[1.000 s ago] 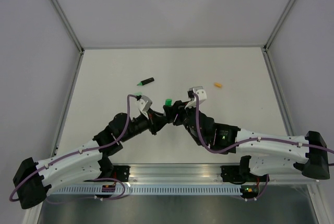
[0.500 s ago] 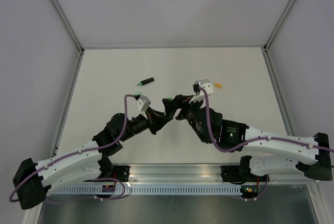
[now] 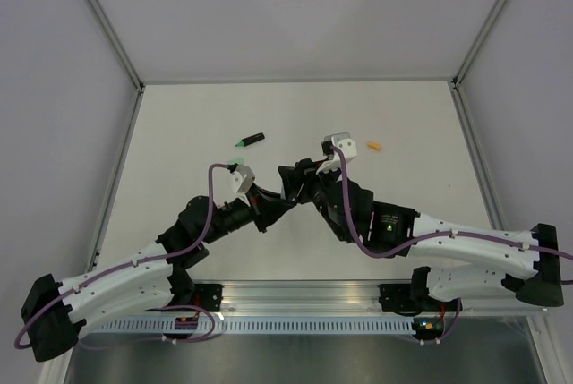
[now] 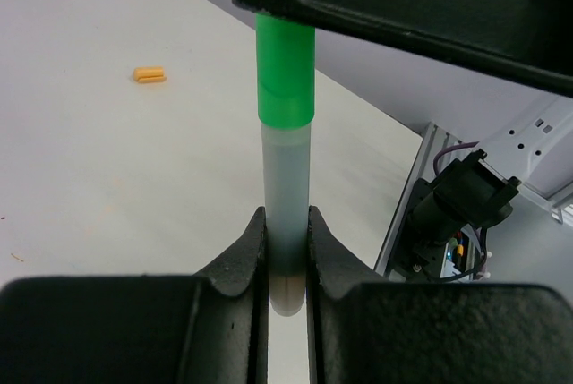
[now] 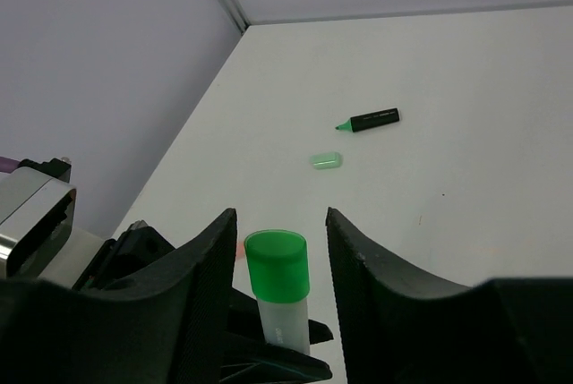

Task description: Insert the pens into the pen caps

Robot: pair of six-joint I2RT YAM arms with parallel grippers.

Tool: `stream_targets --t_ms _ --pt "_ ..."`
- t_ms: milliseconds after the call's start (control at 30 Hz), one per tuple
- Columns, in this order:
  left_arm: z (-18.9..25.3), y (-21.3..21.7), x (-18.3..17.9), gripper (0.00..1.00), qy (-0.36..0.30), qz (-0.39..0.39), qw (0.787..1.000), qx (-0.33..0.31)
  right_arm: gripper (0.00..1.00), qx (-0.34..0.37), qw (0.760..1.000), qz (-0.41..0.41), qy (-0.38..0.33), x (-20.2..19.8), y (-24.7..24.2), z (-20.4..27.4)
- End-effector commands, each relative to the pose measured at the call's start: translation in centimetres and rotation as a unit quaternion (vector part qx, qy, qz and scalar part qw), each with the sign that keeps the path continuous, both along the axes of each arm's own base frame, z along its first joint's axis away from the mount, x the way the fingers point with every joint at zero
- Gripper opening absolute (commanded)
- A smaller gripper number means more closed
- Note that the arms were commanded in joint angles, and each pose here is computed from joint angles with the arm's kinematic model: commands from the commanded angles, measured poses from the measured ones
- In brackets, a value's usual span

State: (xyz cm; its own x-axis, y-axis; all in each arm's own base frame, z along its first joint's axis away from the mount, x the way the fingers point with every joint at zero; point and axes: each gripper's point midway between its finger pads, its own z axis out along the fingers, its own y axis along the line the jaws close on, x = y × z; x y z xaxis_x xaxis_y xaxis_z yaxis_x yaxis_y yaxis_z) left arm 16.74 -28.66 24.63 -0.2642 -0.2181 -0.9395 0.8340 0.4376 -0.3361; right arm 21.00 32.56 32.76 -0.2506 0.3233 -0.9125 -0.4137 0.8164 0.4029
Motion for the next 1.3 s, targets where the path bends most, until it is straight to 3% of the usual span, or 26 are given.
stream_targets --t_ms 0,67,167,267,900,1267 --pt "1.5 0.0 -0.5 0.02 -0.023 -0.012 0.999 -0.027 0.49 -0.002 1.0 0.007 0.004 -0.2 0.4 -0.4" --pt "1.7 0.1 -0.5 0.02 -0.024 -0.012 0.999 -0.029 0.41 -0.001 1.0 0.009 0.007 -0.3 0.4 -1.0" --pt "1.7 0.1 -0.5 0.02 -0.022 -0.009 0.999 -0.032 0.15 -0.011 1.0 0.021 0.018 -0.6 0.7 -3.1" --pt "1.8 0.3 -0.5 0.02 -0.02 -0.007 0.999 -0.038 0.0 -0.027 0.998 0.039 0.032 -1.2 0.9 -5.4" --pt "2.4 1.8 0.7 0.02 -0.007 0.048 0.997 -0.059 0.0 -0.023 0.985 0.123 0.12 -4.9 1.4 -15.9" --pt "3.4 1.1 3.3 0.02 0.002 0.087 0.996 -0.037 0.0 -0.049 0.978 0.152 0.133 -6.7 1.5 -19.1"
